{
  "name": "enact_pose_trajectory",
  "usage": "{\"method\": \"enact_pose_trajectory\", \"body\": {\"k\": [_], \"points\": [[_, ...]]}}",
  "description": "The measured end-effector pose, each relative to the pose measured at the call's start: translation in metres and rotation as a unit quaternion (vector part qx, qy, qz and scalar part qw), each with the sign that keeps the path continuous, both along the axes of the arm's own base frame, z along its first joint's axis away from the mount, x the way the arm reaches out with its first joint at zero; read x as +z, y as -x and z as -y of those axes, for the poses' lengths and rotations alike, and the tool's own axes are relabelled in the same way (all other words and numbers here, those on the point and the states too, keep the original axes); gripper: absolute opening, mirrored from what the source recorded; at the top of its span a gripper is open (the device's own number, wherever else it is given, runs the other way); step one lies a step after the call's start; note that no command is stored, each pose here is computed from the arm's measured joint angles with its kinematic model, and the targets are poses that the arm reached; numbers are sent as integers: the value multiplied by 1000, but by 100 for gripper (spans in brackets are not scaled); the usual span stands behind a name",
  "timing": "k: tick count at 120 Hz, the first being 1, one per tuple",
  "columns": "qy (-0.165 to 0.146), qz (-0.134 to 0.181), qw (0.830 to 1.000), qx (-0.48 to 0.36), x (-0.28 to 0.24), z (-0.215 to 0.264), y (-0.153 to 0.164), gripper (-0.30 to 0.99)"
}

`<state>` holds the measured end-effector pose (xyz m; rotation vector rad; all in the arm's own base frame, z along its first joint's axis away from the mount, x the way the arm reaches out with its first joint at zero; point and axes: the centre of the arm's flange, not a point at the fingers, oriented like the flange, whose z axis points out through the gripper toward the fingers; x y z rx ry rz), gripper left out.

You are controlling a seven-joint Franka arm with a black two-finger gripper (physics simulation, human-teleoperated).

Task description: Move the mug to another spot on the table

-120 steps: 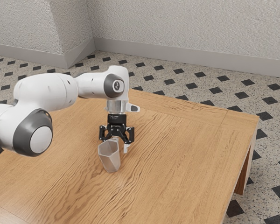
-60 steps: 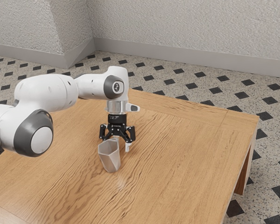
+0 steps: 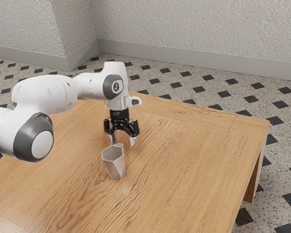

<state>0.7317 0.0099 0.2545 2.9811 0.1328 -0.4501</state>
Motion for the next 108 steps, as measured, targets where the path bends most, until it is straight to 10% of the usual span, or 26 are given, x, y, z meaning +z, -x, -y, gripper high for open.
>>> {"method": "enact_pose_trajectory", "body": {"k": [24,108], "points": [[10,66,998,-22,83,0,-2,69],[-7,175,979,-100,350,17,171,69]]}}
